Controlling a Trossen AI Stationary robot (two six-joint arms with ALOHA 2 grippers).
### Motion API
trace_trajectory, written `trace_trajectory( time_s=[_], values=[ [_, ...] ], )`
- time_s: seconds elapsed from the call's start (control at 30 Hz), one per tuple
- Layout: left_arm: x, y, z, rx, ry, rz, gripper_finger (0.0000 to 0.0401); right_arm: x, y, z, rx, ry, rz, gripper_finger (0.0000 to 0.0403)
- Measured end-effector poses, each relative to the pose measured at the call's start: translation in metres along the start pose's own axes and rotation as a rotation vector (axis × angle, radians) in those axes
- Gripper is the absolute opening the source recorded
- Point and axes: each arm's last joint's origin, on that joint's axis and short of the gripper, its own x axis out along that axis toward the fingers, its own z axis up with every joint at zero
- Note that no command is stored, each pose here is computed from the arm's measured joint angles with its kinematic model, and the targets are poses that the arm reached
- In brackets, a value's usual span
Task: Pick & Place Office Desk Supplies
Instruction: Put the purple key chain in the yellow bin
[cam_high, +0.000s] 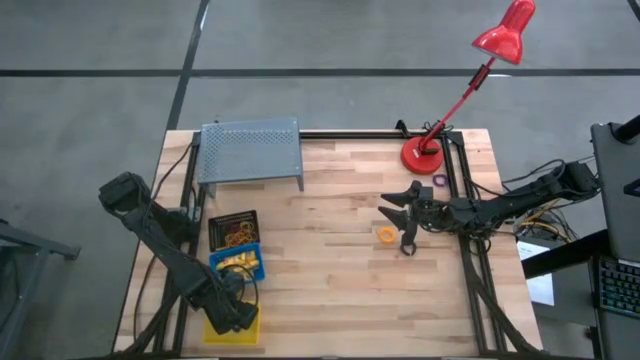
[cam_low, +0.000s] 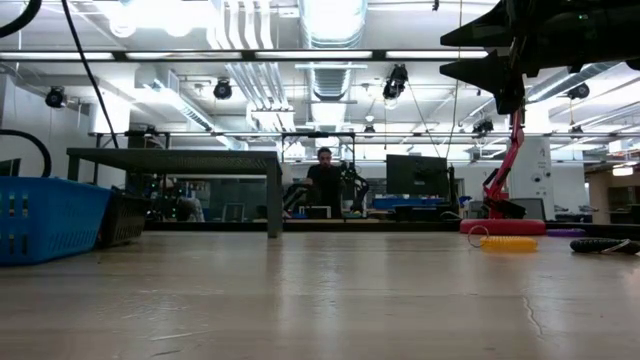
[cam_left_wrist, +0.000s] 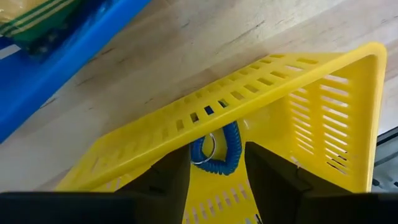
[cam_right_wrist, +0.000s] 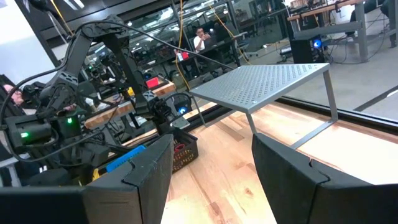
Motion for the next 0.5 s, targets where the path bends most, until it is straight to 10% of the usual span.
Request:
trace_trajectory(
  time_s=[0.5],
  values=[
    [-0.064,-0.009,-0.004,0.066,-0.039,-0.273,0.0164,0.0,0.0,0.0,0.0,0.0,0.0,0.0215]
  ],
)
